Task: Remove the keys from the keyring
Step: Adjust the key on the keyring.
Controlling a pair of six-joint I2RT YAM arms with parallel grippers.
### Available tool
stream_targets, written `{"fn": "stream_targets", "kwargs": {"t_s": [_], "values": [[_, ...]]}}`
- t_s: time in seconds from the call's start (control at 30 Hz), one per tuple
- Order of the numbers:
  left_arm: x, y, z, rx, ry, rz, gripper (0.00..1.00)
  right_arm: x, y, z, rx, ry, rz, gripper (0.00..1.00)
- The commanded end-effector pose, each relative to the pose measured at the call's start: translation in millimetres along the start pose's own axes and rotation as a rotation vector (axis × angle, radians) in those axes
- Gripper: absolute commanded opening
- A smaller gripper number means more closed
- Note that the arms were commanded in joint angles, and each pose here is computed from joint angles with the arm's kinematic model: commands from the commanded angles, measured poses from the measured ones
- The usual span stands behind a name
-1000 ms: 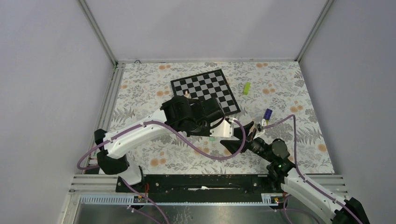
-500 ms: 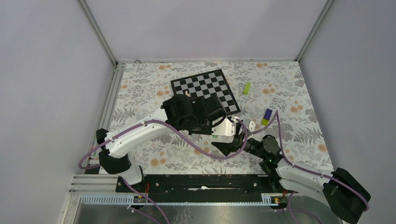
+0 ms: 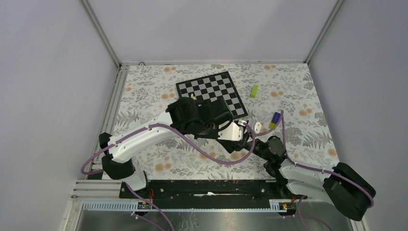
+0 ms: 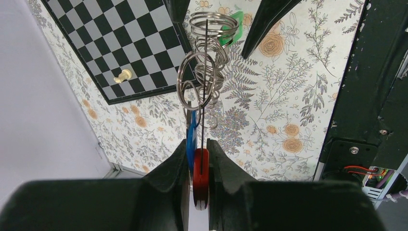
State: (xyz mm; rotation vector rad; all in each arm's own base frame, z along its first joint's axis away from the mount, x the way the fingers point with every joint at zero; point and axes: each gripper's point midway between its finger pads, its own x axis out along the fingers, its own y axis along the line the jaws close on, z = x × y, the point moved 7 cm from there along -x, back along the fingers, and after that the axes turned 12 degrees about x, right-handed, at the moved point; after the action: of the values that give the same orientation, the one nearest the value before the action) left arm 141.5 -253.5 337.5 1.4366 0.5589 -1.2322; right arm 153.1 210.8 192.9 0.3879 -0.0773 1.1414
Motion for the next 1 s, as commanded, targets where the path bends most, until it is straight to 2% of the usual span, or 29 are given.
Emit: {"fn": "stream_targets", "kwargs": {"t_s": [0.0, 0.23, 0.3, 0.37, 0.57, 0.67, 0.97], "values": [[-17, 8, -1, -0.006, -0.044, 0.068, 0.00, 17, 9, 27, -0.038, -0.115, 0.075, 0.66], [-18, 7, -3, -0.009, -0.038, 0.072, 0.00, 25, 12, 27, -0.008, -0.108, 0.107, 0.48], [-18, 6, -4, -0.008, -0.032, 0.073, 0.00, 24, 13, 26, 0.001, -0.102, 0.109, 0.38], [-18, 6, -5, -0.009, -0.029, 0.076, 0.00, 22, 13, 24, 0.009, -0.080, 0.105, 0.24], [-19, 1, -11, -0.002, -0.018, 0.075, 0.00, 9, 9, 18, -0.004, 0.024, 0.028, 0.11], [-15, -5, -18, 0.010, 0.004, 0.060, 0.00, 0, 7, 25, -0.057, 0.064, -0.023, 0.09], [-14, -13, -29, 0.010, 0.042, 0.058, 0.00, -19, 14, 53, -0.219, 0.191, -0.059, 0.12]]}}
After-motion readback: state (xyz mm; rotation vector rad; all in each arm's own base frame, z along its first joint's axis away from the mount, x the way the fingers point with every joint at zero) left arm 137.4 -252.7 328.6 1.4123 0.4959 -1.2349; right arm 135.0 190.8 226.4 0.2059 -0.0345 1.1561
